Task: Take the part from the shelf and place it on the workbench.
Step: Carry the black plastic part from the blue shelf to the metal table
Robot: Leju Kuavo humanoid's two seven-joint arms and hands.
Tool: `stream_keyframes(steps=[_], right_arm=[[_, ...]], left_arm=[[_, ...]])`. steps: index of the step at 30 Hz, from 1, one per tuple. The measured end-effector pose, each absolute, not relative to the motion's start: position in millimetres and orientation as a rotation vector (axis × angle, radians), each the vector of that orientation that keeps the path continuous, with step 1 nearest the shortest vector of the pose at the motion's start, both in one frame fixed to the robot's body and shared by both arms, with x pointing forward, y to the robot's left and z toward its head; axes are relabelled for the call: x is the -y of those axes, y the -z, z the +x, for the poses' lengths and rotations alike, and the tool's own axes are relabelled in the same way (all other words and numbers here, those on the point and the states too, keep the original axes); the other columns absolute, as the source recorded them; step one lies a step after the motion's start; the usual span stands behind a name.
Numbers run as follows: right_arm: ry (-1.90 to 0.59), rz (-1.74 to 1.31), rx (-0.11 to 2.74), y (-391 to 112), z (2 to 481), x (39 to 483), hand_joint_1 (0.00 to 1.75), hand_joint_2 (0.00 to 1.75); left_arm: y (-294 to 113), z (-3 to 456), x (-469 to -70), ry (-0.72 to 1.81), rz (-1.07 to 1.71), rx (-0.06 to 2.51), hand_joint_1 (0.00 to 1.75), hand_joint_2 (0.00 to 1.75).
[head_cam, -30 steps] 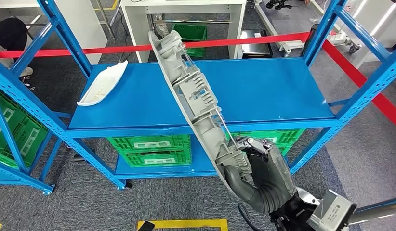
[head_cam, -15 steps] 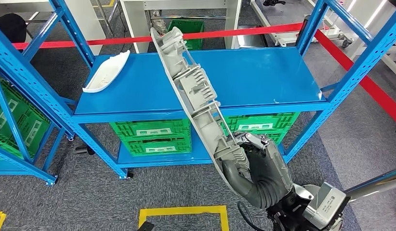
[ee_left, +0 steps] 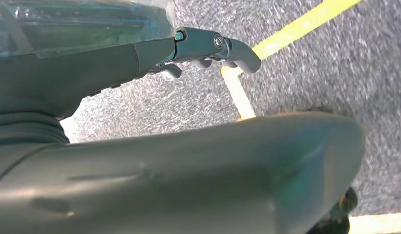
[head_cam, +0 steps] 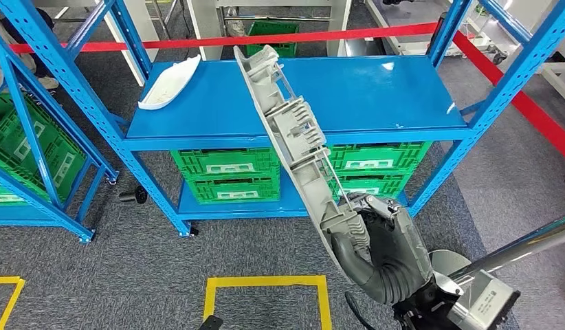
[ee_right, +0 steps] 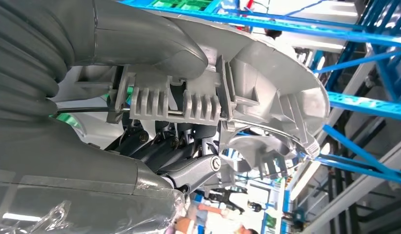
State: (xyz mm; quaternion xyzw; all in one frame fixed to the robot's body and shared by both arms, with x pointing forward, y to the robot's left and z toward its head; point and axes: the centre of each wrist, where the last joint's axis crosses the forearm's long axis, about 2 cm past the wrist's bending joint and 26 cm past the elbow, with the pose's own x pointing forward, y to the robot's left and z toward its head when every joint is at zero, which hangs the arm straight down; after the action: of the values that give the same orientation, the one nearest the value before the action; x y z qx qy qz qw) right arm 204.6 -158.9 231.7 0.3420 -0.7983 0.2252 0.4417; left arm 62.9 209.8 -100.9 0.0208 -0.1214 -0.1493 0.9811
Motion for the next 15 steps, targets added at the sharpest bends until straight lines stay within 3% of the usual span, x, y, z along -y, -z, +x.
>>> stream_keyframes(steps=[15], right_arm=[[-0.551, 0.828, 1.991, -232.7, 205.1, 162.2, 1.75, 1.75]], left_arm=[[100.6, 64.3, -209.3, 0.293, 0.045, 0.254, 0.0, 1.75]])
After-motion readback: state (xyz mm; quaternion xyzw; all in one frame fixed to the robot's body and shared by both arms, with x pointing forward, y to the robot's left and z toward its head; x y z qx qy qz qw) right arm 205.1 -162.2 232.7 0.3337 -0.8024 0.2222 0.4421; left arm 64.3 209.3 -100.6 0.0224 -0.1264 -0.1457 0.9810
